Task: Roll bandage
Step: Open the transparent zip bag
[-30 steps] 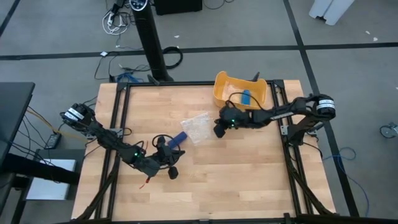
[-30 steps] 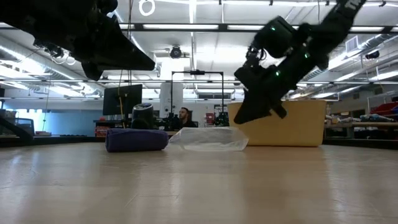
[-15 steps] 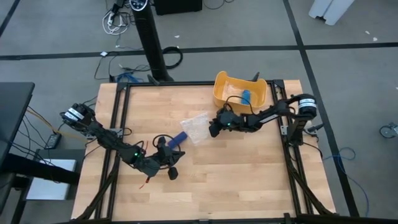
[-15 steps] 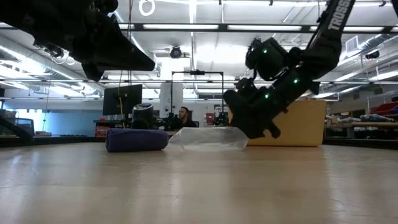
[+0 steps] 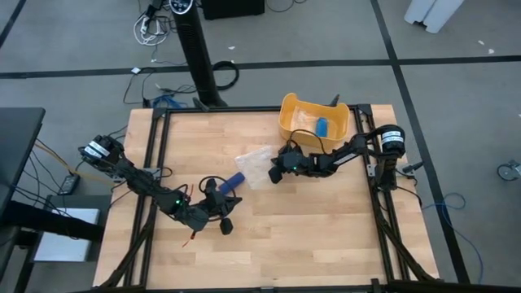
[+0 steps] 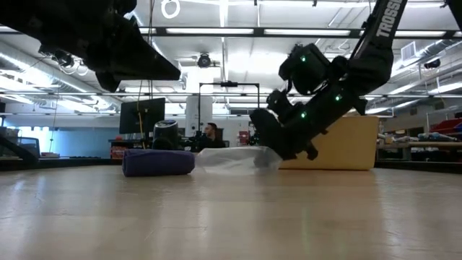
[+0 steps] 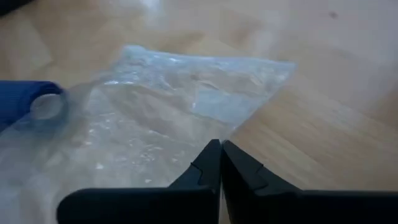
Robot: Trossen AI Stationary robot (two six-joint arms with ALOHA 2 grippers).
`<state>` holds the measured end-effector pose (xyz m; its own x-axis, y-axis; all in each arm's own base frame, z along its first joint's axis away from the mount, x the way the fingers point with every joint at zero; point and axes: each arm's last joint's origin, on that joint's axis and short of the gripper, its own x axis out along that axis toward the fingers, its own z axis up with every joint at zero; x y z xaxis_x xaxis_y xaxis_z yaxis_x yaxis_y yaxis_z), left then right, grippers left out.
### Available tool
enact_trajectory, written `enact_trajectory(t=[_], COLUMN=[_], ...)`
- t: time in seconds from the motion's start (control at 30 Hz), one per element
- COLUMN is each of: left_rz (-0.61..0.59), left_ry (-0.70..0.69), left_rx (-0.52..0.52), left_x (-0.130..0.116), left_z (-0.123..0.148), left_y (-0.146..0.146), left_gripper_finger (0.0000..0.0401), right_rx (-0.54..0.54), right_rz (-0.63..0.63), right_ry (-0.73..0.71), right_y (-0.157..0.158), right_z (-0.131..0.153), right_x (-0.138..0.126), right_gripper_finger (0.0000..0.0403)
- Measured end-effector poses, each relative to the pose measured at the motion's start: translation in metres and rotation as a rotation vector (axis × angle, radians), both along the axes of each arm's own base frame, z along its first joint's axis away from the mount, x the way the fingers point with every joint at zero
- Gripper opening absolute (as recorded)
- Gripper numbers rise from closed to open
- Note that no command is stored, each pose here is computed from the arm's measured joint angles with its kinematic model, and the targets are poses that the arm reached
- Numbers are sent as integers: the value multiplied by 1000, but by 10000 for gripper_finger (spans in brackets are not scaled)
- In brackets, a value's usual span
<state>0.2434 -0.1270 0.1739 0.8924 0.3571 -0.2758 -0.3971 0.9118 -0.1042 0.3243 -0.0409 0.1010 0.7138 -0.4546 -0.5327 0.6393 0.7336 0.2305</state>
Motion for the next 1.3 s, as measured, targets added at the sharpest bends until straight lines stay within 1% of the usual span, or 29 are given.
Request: enact_trajectory(t=[0.1, 0.23, 0.3, 0.43, 0.6, 0.73, 0.83, 0.97, 1.07, 1.23, 1.3], left_rz=[14, 78, 78, -32, -162, -296, -330, -327, -299, -163, -116], left_ry=[-15, -58, -81, -128, -220, -303, -311, -290, -266, -286, -302], left_rx=[31, 87, 111, 130, 151, 194, 255, 323, 382, 410, 438], left_x=[0, -1, -2, -1, 0, 1, 1, 1, 1, -1, -2], left_z=[2, 8, 12, 21, 34, 45, 47, 47, 46, 53, 58], left_y=[0, -2, -6, -14, -19, -23, -24, -23, -22, -18, -17], left_gripper_finger=[7, 7, 7, 7, 7, 7, 7, 10, 17, 36, 45], right_rx=[-51, -177, -240, -353, -440, -525, -577, -648, -703, -754, -766], right_rz=[17, 50, 83, 153, 235, 244, 235, 231, 238, 237, 248], right_ry=[-18, -39, -56, -114, -211, -253, -292, -360, -406, -481, -508], right_y=[7, 25, 36, 62, 95, 117, 130, 145, 155, 166, 170], right_z=[9, 30, 44, 77, 114, 137, 153, 173, 186, 206, 212], right_x=[2, 2, 0, -7, -22, -39, -50, -64, -75, -94, -101], right_gripper_finger=[9, 4, 5, 2, 2, 1, 1, 1, 1, 0, 0])
